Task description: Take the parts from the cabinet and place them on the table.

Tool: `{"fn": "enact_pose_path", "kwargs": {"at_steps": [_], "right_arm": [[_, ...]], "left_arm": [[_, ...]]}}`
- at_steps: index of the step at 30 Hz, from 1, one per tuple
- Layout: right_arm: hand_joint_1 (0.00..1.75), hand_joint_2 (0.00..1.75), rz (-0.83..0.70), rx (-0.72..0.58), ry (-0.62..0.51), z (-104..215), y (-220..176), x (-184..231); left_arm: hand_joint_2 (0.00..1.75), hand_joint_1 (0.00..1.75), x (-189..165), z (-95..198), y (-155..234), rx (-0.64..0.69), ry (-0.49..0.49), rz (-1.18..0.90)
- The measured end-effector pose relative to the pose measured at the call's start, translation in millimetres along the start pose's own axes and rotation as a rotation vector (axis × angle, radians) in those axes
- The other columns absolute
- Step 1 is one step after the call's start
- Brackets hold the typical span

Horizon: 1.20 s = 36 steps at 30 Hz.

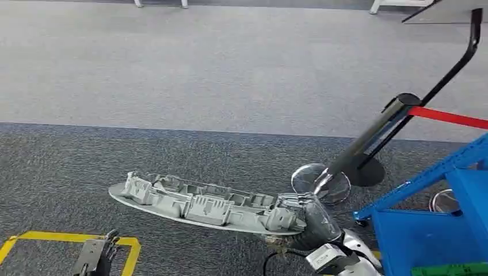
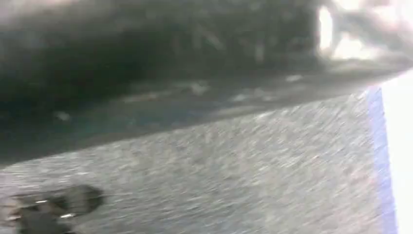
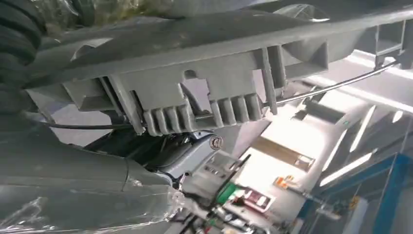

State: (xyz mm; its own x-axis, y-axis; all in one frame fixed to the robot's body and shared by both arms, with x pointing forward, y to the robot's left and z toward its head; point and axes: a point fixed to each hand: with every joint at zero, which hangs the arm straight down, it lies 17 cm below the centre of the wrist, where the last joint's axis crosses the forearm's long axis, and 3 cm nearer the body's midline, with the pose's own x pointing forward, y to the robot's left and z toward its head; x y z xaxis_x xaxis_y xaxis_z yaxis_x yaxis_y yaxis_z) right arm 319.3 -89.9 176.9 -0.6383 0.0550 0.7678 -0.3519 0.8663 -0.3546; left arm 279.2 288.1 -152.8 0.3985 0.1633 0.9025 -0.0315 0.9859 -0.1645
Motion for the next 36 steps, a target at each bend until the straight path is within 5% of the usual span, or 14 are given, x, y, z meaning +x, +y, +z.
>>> {"fn": "enact_pose_path", "kwargs": {"at_steps": [8, 13, 16, 25, 36], "right_arm": [[1.64, 1.75, 0.006, -0.003, 0.026, 5, 3, -5], [1.64, 1.75, 0.034, -0.022, 0.055, 14, -1, -11], [1.64, 1.75, 0.039, -0.015, 0.066, 16, -1, -14], [1.64, 1.75, 0.044, 0.041, 0.045, 2, 3, -16], [1.64, 1.75, 0.045, 0.07, 0.039, -4, 9, -20]], "left_arm": [[0.0, 0.0, -2, 12, 28, 0.111, -0.024, -0.009], [0.0, 0.0, -102, 77, 31, 0.088, 0.296, -0.116], [0.0, 0.0, -133, 101, -2, 0.002, 0.391, -0.122], [0.0, 0.0, -133, 93, -74, -0.193, 0.338, -0.284], [0.0, 0.0, -133, 90, -90, -0.252, 0.341, -0.325]]}}
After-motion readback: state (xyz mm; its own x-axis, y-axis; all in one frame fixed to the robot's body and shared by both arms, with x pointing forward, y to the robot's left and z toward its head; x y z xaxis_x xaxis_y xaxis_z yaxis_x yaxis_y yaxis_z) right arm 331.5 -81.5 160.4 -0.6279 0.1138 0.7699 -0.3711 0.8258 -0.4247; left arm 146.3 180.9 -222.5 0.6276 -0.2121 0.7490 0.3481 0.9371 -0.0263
